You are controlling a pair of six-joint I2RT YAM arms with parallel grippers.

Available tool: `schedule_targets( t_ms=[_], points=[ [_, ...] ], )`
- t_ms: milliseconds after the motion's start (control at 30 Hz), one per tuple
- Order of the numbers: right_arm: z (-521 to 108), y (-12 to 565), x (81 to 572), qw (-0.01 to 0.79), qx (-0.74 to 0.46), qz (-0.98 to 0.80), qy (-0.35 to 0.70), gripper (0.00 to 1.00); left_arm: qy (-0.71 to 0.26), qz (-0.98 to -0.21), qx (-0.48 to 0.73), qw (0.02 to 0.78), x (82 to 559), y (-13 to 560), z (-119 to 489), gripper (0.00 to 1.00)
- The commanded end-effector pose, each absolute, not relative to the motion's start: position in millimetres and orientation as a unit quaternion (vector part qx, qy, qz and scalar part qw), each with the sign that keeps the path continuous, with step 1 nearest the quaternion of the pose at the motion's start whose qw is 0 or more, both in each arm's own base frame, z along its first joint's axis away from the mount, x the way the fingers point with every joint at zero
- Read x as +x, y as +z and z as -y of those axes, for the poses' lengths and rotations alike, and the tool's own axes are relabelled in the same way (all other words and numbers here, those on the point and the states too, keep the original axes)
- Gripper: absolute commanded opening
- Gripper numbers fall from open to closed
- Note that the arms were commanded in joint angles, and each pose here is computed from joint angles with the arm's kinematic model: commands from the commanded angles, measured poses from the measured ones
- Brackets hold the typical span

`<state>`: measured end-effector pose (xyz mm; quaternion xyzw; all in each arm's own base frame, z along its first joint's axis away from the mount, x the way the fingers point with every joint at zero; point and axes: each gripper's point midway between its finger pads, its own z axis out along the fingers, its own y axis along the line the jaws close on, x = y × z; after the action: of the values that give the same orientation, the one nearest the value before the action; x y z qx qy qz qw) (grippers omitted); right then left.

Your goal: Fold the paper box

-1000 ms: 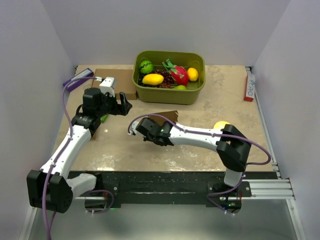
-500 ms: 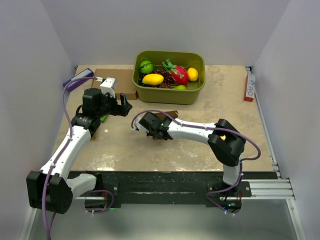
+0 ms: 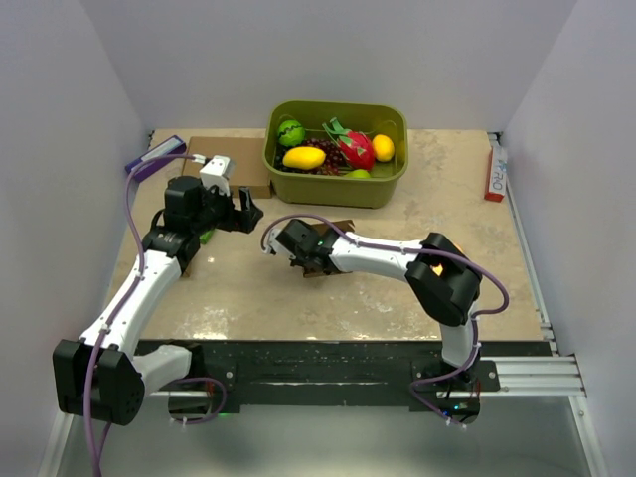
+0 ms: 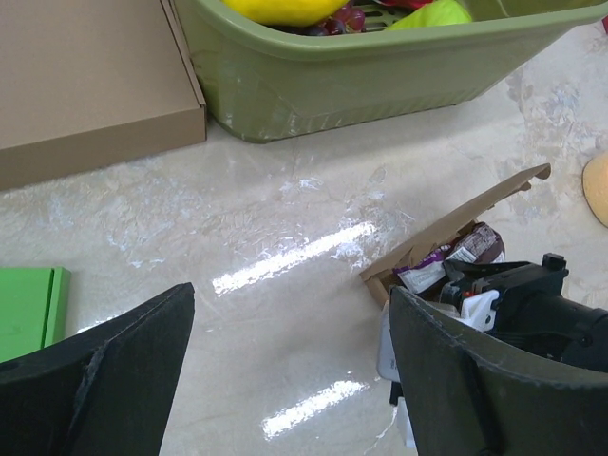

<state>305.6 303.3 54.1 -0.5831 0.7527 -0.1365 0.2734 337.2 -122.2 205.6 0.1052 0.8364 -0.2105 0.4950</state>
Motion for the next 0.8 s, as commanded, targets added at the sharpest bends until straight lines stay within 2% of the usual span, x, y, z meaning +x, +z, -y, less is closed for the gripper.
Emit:
schedule_targets(
  t_ms=[0,200,500,633,667,700,767],
  points=[
    [-318.3,71.7,320.3,0.311,-0.559,-0.758,-0.127,0.18,-0.216,-0.825,0.114,0.510,337.1,215.7,123.1,0.87],
    [-325.7,78.0,320.2,0.325,-0.548,-0.764,-0.105,0.25,-0.224,-0.827,0.115,0.503,336.9,211.3,125.8,0.87],
    [-325.2,69.5,316.2,0.311,-0.550,-0.768,-0.101,0.28,-0.225,-0.830,0.115,0.497,336.7,207.6,126.3,0.87],
    [-320.5,66.7,314.6,0.305,-0.552,-0.768,-0.109,0.36,-0.225,-0.830,0.115,0.497,336.9,207.0,126.3,0.87],
    [-317.9,65.4,314.1,0.301,-0.552,-0.770,-0.112,0.40,-0.225,-0.830,0.115,0.497,336.4,207.7,126.5,0.87],
    [-317.7,69.9,313.4,0.305,-0.551,-0.769,-0.111,0.48,-0.225,-0.831,0.115,0.496,336.9,207.0,126.6,0.87],
    [-315.1,73.5,312.7,0.309,-0.545,-0.771,-0.110,0.55,-0.225,-0.830,0.117,0.496,336.4,206.8,126.6,0.87]
  ],
)
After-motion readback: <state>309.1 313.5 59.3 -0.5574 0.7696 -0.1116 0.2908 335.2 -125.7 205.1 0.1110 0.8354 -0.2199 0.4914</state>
